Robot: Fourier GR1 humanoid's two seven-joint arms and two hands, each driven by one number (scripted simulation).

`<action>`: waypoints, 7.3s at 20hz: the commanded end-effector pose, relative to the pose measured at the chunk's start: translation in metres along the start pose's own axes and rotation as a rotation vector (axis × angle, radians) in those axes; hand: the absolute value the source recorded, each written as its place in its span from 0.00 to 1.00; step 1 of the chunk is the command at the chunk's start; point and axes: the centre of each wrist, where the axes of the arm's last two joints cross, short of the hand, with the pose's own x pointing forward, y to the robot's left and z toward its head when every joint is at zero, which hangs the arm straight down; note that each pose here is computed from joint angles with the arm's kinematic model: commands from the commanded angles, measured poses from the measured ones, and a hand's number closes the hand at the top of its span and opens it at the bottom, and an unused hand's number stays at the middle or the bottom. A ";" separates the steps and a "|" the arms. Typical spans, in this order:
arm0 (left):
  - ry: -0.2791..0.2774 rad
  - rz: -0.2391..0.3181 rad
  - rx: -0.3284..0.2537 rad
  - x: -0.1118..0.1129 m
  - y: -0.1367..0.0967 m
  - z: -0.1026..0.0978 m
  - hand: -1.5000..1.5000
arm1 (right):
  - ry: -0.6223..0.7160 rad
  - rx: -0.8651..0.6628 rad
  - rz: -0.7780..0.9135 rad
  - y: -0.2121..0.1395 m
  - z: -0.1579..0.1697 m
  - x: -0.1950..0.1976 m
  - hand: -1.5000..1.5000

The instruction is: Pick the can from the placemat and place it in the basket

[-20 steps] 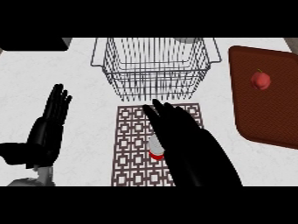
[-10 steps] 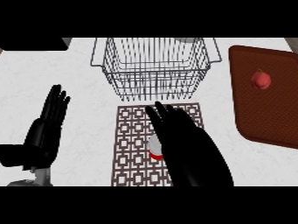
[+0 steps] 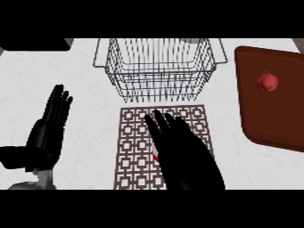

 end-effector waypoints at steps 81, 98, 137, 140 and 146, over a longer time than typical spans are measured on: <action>-0.022 0.033 -0.150 0.005 -0.033 -0.020 0.50 | 0.046 -0.295 -0.040 0.101 -0.107 0.035 1.00; 0.009 0.011 -0.073 -0.007 -0.026 -0.014 0.50 | -0.092 -0.518 -0.399 0.020 -0.063 0.109 1.00; 0.004 -0.002 -0.006 -0.008 -0.011 0.000 0.50 | 0.189 -0.557 -0.155 0.016 -0.165 0.008 1.00; -0.001 0.004 -0.002 0.005 0.004 -0.008 0.50 | 0.191 -0.568 -0.186 0.033 -0.164 0.000 1.00; -0.006 -0.014 -0.006 -0.004 0.008 -0.009 0.50 | 0.213 -0.569 -0.227 0.029 -0.170 -0.023 1.00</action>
